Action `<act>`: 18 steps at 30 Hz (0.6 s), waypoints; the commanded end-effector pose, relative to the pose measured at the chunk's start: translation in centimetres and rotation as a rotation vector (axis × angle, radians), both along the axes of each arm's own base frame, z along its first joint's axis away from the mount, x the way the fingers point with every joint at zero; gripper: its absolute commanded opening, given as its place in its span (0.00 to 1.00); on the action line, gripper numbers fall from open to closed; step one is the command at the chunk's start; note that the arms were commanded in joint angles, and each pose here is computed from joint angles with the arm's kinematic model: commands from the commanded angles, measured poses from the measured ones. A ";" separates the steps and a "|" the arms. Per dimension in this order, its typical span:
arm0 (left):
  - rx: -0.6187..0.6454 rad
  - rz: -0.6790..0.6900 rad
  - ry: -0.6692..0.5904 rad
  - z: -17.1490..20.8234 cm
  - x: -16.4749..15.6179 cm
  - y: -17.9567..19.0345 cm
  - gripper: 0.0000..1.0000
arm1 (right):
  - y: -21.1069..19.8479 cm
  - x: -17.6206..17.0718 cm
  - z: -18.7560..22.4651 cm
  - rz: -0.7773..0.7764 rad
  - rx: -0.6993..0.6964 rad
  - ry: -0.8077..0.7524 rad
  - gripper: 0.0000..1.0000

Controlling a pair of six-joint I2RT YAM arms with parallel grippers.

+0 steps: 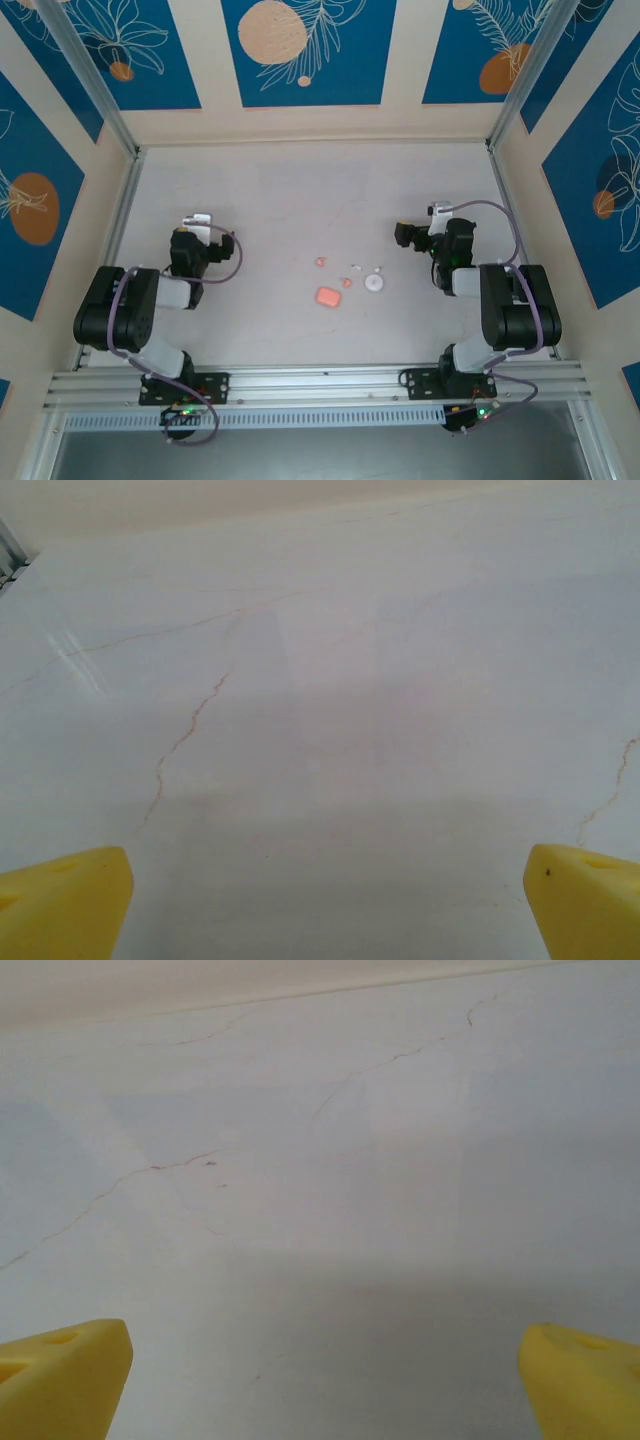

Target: Insert wireless bluetooth earbuds into charging case

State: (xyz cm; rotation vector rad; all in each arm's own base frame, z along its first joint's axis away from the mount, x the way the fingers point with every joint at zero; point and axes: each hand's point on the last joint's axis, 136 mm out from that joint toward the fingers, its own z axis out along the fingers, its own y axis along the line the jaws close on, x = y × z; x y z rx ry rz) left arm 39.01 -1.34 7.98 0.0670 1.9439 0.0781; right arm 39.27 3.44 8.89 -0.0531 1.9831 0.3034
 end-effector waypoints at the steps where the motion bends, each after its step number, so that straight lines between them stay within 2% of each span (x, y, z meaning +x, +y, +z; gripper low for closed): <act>1: -0.001 -0.024 -0.032 1.2 0.7 -0.3 1.00 | 0.0 0.2 0.6 0.002 -0.025 -0.032 0.99; 18: -0.001 -0.026 -0.030 1.1 0.6 -0.3 1.00 | 0.0 0.2 0.6 0.003 -0.024 -0.033 0.99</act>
